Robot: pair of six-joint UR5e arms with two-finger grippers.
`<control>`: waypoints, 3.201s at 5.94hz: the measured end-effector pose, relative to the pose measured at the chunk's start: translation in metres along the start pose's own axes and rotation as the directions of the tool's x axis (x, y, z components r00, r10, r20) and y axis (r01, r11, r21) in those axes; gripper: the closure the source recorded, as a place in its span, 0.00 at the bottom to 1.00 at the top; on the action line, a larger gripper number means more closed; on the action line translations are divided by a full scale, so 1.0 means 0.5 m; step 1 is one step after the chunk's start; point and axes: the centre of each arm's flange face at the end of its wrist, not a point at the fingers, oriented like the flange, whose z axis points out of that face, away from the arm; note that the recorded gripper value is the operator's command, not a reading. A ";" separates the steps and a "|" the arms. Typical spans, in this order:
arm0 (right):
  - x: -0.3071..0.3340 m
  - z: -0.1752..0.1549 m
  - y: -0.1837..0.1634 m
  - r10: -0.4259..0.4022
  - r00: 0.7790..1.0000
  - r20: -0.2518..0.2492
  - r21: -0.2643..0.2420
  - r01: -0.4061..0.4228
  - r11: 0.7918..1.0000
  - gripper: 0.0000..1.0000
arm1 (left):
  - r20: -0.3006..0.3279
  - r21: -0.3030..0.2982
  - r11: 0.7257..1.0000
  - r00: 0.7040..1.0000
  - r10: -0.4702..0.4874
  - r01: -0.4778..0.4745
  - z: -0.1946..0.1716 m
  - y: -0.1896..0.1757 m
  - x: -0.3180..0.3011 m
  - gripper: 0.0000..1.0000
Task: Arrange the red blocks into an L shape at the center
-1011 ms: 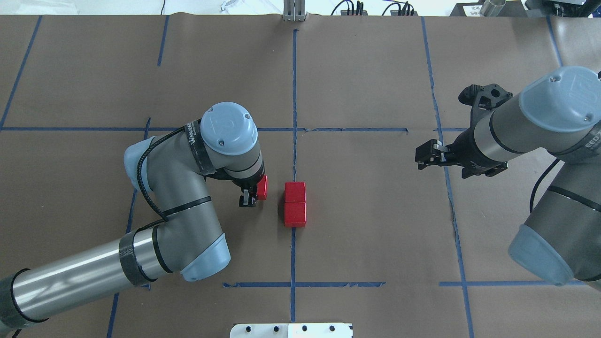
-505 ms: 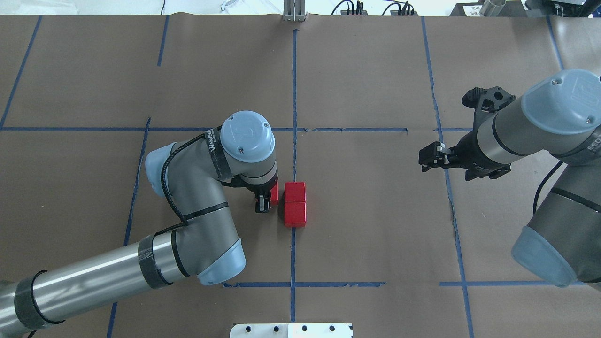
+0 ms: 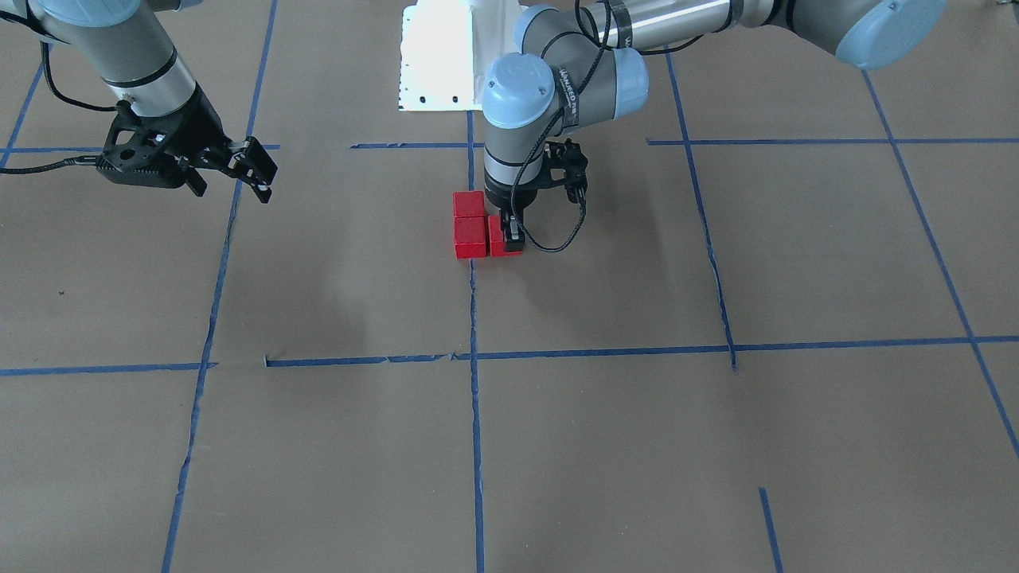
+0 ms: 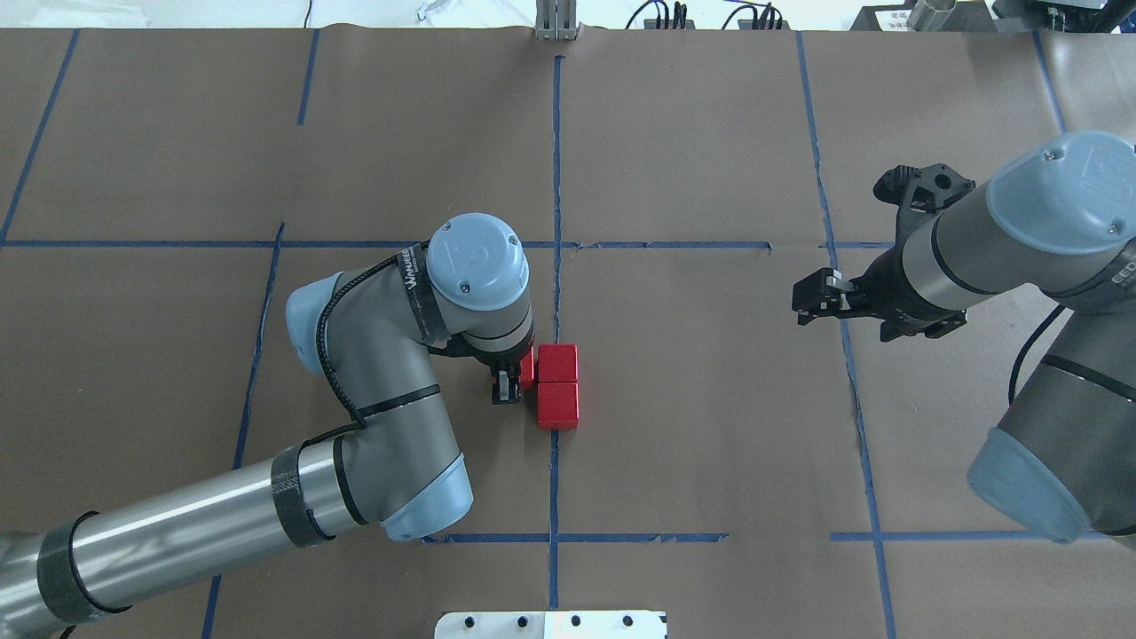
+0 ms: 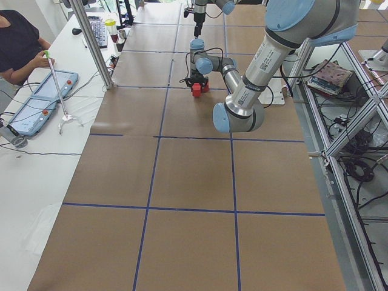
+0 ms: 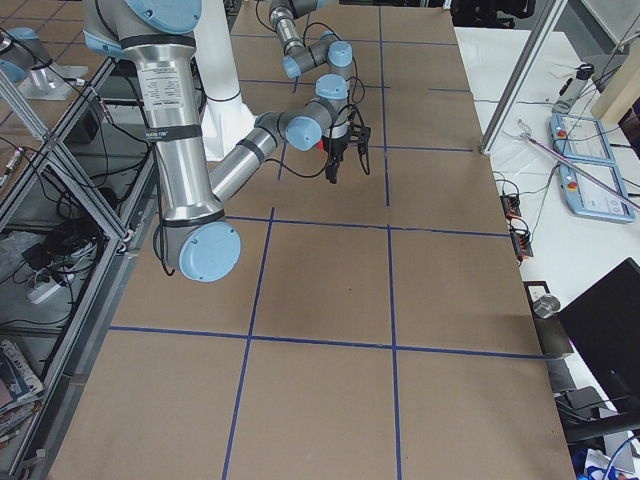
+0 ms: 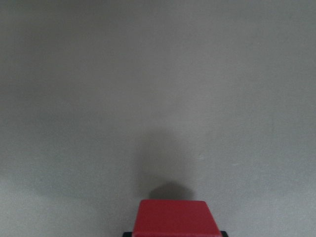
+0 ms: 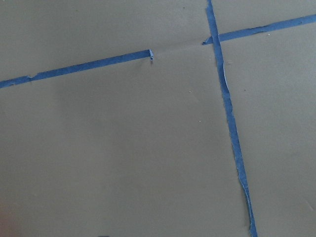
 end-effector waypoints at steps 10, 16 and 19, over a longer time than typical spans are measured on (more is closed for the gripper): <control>-0.001 -0.006 0.001 -0.001 1.000 0.005 0.000 0.001 1.000 0.00 | -0.007 -0.035 0.999 1.000 0.011 -0.011 -0.008 0.011 -0.006 0.00; 0.132 -0.062 -0.103 -0.019 1.000 -0.001 -0.004 0.019 1.000 0.00 | -0.096 -0.068 0.797 0.799 0.594 -0.601 -0.241 -0.182 0.098 0.00; 0.399 -0.104 -0.272 -0.107 0.994 0.023 -0.050 0.108 0.993 0.00 | -0.081 -0.007 0.387 0.387 0.919 -0.922 -0.276 -0.442 0.206 0.00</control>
